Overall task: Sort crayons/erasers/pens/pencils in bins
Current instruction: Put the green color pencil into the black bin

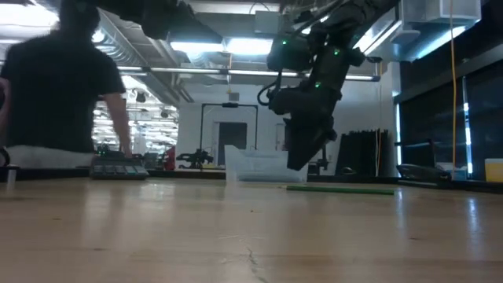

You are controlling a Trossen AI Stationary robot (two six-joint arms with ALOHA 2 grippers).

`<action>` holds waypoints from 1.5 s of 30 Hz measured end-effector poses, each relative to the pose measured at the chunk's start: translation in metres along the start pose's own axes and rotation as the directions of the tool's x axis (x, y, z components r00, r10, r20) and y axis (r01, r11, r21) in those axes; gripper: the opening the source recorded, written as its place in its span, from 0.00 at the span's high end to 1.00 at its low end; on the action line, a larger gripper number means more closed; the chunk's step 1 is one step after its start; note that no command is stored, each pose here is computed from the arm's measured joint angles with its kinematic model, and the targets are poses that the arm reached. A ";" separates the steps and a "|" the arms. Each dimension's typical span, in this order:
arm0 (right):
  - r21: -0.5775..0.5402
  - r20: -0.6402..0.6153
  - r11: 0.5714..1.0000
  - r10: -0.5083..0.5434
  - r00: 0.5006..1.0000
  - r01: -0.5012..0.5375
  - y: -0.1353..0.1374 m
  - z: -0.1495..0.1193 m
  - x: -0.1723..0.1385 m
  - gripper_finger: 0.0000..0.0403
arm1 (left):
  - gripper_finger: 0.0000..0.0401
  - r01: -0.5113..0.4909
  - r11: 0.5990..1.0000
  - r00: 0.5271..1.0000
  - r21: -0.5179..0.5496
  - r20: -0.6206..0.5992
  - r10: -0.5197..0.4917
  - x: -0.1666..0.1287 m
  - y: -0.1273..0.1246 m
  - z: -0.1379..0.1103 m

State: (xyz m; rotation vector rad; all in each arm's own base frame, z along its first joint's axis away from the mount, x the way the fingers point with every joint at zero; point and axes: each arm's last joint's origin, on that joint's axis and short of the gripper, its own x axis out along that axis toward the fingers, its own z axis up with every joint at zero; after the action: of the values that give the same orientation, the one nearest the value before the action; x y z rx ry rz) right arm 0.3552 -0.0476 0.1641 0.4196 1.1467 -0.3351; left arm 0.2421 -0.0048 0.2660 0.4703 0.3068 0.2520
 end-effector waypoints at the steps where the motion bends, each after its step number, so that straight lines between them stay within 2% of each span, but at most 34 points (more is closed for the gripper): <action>1: -0.001 -0.006 1.000 0.012 1.000 -0.012 0.001 0.000 0.004 0.71 | 0.61 -0.002 1.000 1.000 0.002 -0.009 0.002 0.001 0.001 -0.001; 6: -0.002 -0.005 1.000 0.024 1.000 -0.024 0.005 -0.001 0.016 0.76 | 0.61 0.000 1.000 0.997 0.018 -0.080 0.001 0.004 0.004 -0.010; 10: -0.010 -0.039 1.000 -0.016 0.999 0.016 0.003 -0.005 0.022 0.79 | 0.61 -0.010 1.000 0.995 0.017 -0.095 0.011 0.005 0.007 -0.013; 15: -0.040 -0.066 0.999 -0.030 0.997 0.027 0.002 -0.007 0.031 0.80 | 0.61 -0.008 1.000 0.996 0.027 -0.084 0.010 0.006 0.009 -0.013; 22: -0.018 -0.132 0.999 -0.048 0.990 0.046 0.000 -0.012 0.042 0.82 | 0.61 0.022 1.000 1.000 0.016 -0.021 -0.021 0.010 0.020 -0.012; 28: 0.029 -0.131 0.998 -0.047 0.990 0.051 0.003 -0.004 0.033 0.91 | 0.61 -0.005 1.000 0.999 0.019 -0.035 0.006 0.012 0.029 -0.017; 30: 0.026 -0.185 0.996 -0.077 0.980 0.083 0.005 0.000 0.025 0.92 | 0.61 -0.004 1.000 0.999 0.016 -0.041 0.005 0.013 0.032 -0.019; 34: -0.125 -0.214 0.986 -0.138 0.967 0.113 0.012 0.018 -0.006 0.90 | 0.61 0.010 1.000 0.999 0.009 -0.038 -0.010 0.014 0.037 -0.021; 37: -0.266 -0.262 0.952 -0.221 0.939 0.150 0.010 0.019 -0.014 0.88 | 0.61 0.016 1.000 0.999 0.004 -0.037 -0.016 0.014 0.040 -0.023; 39: -0.349 -0.260 0.924 -0.257 0.931 0.158 0.009 0.020 -0.019 0.86 | 0.61 0.022 1.000 0.999 0.001 -0.034 -0.022 0.015 0.042 -0.024; 43: -0.536 -0.311 0.840 -0.283 0.908 0.078 0.005 0.011 -0.016 0.81 | 0.61 0.038 0.999 0.999 -0.005 -0.027 -0.038 0.015 0.045 -0.026; 45: -0.586 -0.331 0.809 -0.291 0.897 0.047 0.002 0.004 -0.010 0.79 | 0.61 0.042 0.999 0.999 -0.006 -0.025 -0.042 0.015 0.046 -0.026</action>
State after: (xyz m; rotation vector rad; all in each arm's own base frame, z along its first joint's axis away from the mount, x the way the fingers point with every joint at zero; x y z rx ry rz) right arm 0.3557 -0.0471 0.1752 -0.1622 1.6350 -0.0450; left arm 0.2395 0.0499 0.2620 0.4553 0.3400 0.2182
